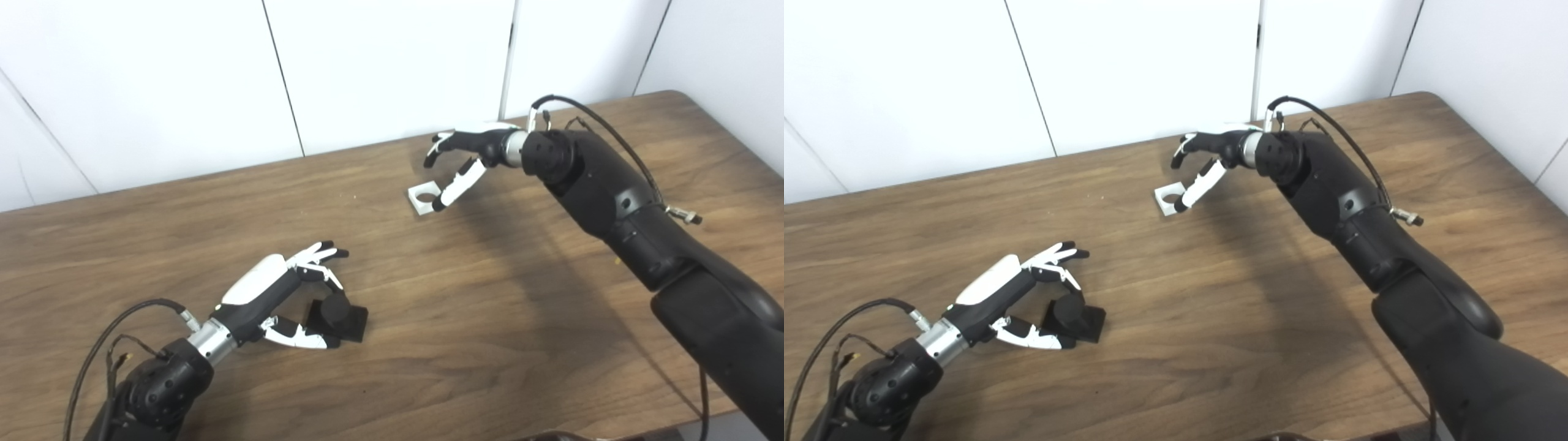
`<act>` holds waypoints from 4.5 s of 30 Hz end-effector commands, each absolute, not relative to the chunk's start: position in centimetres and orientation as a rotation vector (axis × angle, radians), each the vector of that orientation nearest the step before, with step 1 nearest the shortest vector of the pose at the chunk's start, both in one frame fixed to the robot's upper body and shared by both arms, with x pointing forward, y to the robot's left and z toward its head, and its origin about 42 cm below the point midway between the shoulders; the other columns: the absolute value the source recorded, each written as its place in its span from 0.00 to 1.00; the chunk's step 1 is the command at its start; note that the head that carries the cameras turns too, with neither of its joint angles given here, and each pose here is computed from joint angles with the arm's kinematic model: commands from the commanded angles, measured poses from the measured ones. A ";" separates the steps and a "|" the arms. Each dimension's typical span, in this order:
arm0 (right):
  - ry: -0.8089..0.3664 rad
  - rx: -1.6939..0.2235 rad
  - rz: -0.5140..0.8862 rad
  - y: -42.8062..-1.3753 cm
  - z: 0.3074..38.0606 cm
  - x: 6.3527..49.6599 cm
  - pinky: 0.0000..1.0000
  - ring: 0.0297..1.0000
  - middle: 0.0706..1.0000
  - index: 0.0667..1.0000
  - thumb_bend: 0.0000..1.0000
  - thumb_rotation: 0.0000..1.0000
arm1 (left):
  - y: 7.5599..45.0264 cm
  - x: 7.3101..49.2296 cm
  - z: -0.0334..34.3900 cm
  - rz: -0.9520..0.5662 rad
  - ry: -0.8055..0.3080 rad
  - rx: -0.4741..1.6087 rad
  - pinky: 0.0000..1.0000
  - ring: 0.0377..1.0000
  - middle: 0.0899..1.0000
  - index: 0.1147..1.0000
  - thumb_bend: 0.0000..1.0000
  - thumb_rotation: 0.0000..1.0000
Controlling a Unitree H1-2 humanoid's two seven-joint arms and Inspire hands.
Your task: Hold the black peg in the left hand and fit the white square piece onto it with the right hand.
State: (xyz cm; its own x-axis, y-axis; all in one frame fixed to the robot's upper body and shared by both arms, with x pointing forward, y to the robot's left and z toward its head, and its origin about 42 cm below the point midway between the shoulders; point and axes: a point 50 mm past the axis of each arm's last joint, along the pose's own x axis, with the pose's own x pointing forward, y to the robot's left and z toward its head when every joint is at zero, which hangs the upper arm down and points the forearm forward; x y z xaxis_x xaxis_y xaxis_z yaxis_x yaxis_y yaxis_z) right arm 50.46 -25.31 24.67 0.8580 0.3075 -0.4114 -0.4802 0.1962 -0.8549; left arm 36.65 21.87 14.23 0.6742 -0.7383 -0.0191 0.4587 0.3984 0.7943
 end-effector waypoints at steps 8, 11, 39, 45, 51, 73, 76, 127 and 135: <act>0.124 -1.265 0.574 -24.0 25.1 50.6 1.00 1.00 1.00 0.79 0.94 0.40 | 22.6 36.0 13.0 -0.818 -0.301 0.939 0.97 1.00 0.93 0.43 0.52 0.07; 0.133 -1.261 0.574 -23.8 24.4 50.5 1.00 1.00 1.00 0.78 0.92 0.37 | 22.6 36.0 12.9 -0.817 -0.303 0.938 0.97 1.00 0.93 0.43 0.52 0.07; 0.044 -1.246 0.512 -23.1 20.7 50.8 1.00 0.98 0.94 0.67 0.73 0.28 | 22.1 35.5 13.2 -0.813 -0.292 0.940 0.98 1.00 0.94 0.43 0.52 0.07; 0.015 -1.240 0.489 -23.0 20.0 50.7 0.96 0.95 0.91 0.62 0.70 0.23 | 22.1 35.5 13.2 -0.811 -0.291 0.937 0.99 1.00 0.93 0.43 0.52 0.07; -0.025 -1.227 0.476 -22.9 19.5 50.5 0.95 0.93 0.89 0.46 0.52 0.15 | 22.0 35.5 13.3 -0.809 -0.287 0.945 0.99 1.00 0.94 0.43 0.52 0.07; -0.052 -1.232 0.439 -22.8 19.0 50.1 0.95 0.91 0.84 0.45 0.52 0.14 | 22.1 35.2 13.3 -0.811 -0.280 0.941 0.99 1.00 0.93 0.43 0.52 0.08; -0.075 -1.221 0.432 -23.1 19.2 49.9 0.94 0.91 0.84 0.45 0.52 0.14 | 22.1 35.2 13.4 -0.810 -0.286 0.939 0.99 1.00 0.93 0.43 0.52 0.08; -0.603 -1.019 0.620 -20.6 30.7 40.0 0.76 0.90 0.81 0.44 0.52 0.14 | 19.0 36.3 12.9 -0.820 -0.291 0.960 0.99 1.00 0.95 0.43 0.52 0.08; -0.643 -1.009 0.694 -19.2 31.0 38.9 0.85 0.91 0.82 0.44 0.52 0.14 | 18.6 36.4 12.9 -0.820 -0.278 0.967 1.00 1.00 0.95 0.43 0.52 0.08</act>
